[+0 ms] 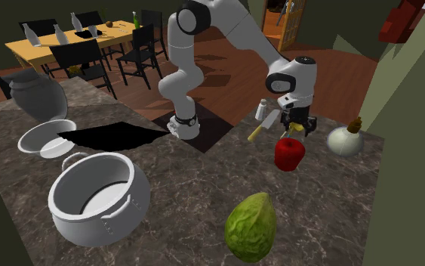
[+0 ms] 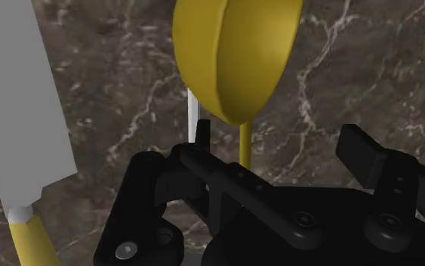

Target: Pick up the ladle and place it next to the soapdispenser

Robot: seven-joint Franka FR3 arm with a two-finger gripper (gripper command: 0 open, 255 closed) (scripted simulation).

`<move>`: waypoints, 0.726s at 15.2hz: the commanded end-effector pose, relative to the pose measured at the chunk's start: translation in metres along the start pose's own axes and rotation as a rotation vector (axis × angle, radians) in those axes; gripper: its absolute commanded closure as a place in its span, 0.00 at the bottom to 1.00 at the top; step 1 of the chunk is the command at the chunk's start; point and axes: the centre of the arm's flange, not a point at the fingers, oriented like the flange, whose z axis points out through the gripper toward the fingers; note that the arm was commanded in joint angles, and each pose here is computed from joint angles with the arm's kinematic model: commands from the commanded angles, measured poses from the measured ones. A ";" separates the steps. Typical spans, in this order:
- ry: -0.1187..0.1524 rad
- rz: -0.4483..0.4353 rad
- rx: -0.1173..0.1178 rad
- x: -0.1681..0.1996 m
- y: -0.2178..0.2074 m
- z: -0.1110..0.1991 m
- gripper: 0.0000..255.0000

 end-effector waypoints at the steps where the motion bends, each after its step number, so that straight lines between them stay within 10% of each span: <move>1: 0.000 0.000 0.000 0.000 0.000 0.000 0.00; 11: 0.000 0.000 0.000 0.000 0.000 -0.050 0.00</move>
